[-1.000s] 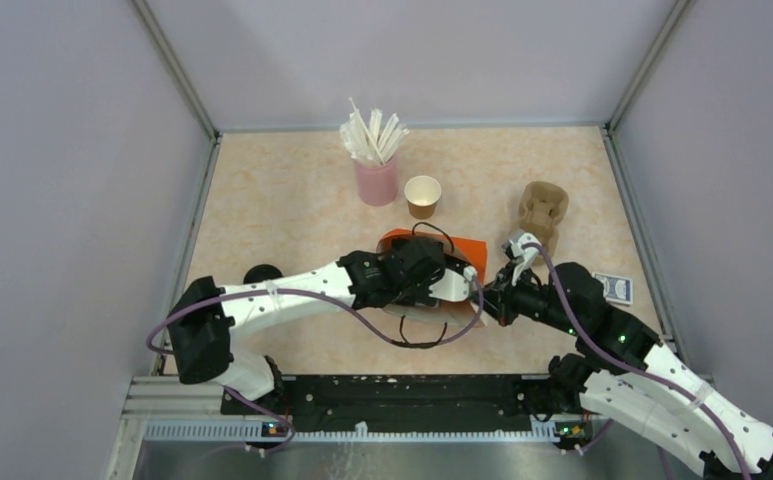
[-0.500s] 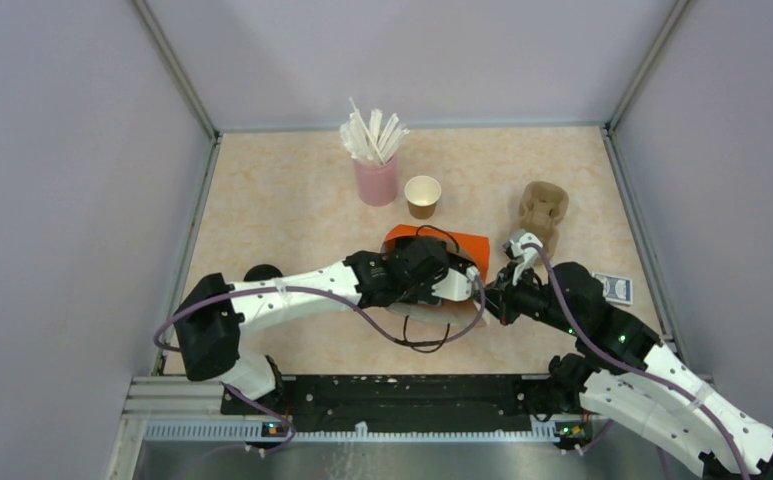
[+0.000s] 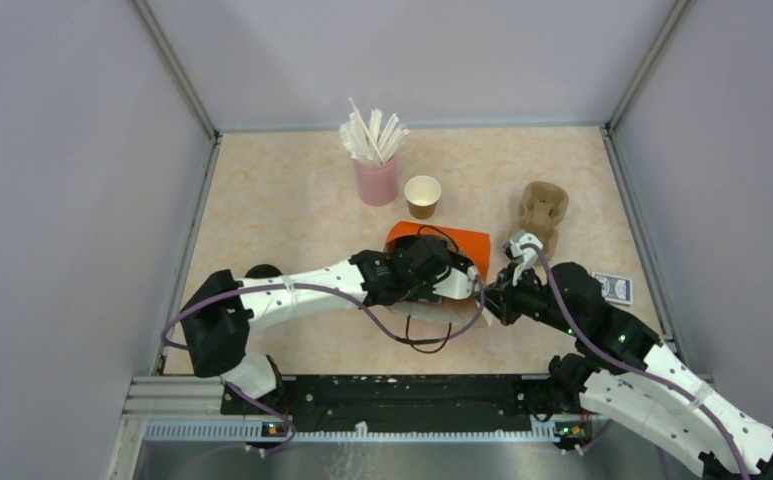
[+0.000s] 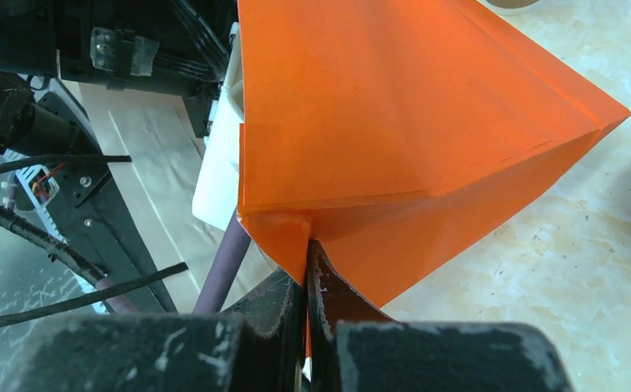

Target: Pack the takeout coffee

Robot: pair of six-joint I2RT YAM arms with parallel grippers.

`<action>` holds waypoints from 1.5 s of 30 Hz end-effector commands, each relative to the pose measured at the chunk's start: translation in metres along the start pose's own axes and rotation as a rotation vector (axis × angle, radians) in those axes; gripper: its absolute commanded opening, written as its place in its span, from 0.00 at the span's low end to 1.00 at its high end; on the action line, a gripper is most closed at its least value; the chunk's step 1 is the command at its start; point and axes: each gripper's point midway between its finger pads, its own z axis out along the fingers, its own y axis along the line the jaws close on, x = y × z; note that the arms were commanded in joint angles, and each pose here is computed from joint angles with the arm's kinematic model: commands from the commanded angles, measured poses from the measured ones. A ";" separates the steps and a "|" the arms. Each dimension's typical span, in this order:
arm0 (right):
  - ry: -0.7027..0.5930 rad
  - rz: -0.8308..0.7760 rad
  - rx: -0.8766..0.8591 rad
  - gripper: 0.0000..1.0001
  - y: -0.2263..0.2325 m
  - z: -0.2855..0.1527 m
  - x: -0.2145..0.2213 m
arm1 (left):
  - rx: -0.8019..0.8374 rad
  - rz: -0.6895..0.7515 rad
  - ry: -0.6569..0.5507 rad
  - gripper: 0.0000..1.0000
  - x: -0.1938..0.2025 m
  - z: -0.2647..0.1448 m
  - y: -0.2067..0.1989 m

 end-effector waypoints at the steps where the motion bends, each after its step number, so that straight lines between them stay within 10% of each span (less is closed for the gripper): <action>1: -0.073 0.006 -0.121 0.00 0.024 0.000 -0.022 | -0.041 -0.014 -0.003 0.47 -0.010 0.011 0.011; 45: -0.090 0.029 -0.119 0.00 0.024 0.007 -0.025 | -0.049 -0.010 -0.035 0.62 -0.029 0.004 0.025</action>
